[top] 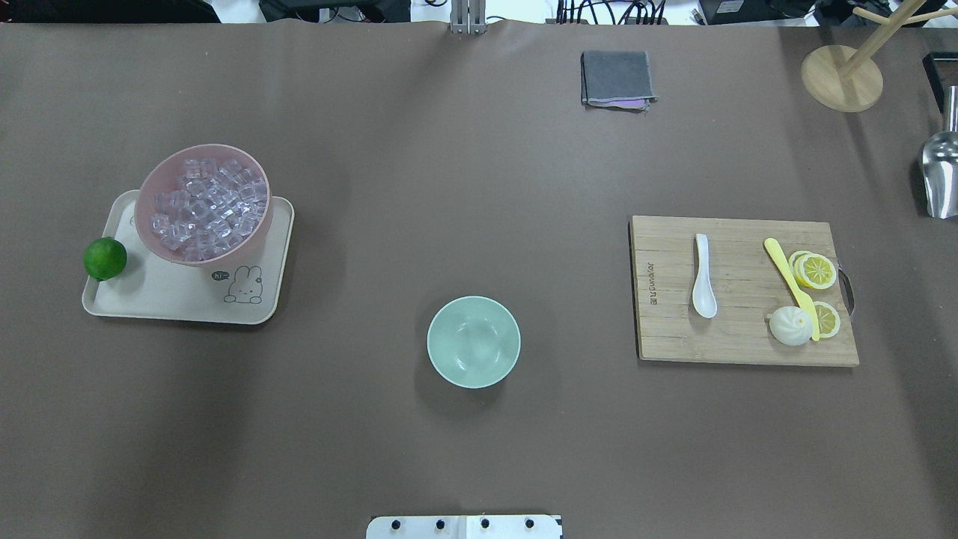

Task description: Put spoon and ice into bowl

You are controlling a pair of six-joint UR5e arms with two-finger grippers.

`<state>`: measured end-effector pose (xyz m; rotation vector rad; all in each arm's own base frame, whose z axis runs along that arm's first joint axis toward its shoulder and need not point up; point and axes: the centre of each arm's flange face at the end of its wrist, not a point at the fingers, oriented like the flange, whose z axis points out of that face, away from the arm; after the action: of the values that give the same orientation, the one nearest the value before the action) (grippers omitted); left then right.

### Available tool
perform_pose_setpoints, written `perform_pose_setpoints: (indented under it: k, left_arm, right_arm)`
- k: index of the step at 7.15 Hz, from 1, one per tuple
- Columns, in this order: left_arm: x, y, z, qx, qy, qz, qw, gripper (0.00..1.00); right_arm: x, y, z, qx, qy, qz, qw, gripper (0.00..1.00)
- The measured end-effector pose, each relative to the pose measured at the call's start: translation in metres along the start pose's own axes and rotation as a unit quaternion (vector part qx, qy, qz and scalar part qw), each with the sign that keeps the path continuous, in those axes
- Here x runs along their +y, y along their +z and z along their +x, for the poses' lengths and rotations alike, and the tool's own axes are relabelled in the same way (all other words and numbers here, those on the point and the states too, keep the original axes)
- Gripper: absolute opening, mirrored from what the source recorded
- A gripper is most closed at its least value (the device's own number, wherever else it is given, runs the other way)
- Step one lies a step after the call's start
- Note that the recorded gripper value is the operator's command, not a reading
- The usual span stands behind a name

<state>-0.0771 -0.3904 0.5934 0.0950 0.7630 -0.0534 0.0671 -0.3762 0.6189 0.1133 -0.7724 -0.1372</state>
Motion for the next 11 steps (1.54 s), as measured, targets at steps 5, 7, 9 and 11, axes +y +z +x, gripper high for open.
perform_pose_setpoints:
  k: [5,7,9,11]
  left_arm:
    - [-0.039,-0.020,0.019,0.000,0.130,0.142,0.9813,0.99]
    - [-0.041,-0.026,0.027,0.004,0.167,0.184,0.9687,0.99]
    - [-0.047,-0.030,0.055,0.018,0.221,0.223,0.9492,1.00]
    - [-0.063,-0.018,0.107,0.051,0.257,0.231,0.9371,0.97]
  right_arm:
    - [-0.033,-0.037,-0.042,-0.027,-0.137,0.148,0.9791,1.00]
    - [-0.041,-0.042,-0.054,-0.046,-0.143,0.157,0.9761,1.00]
    - [-0.064,-0.047,-0.095,-0.064,-0.118,0.157,0.9784,1.00]
    - [-0.081,-0.048,-0.164,-0.077,-0.068,0.151,0.9832,1.00]
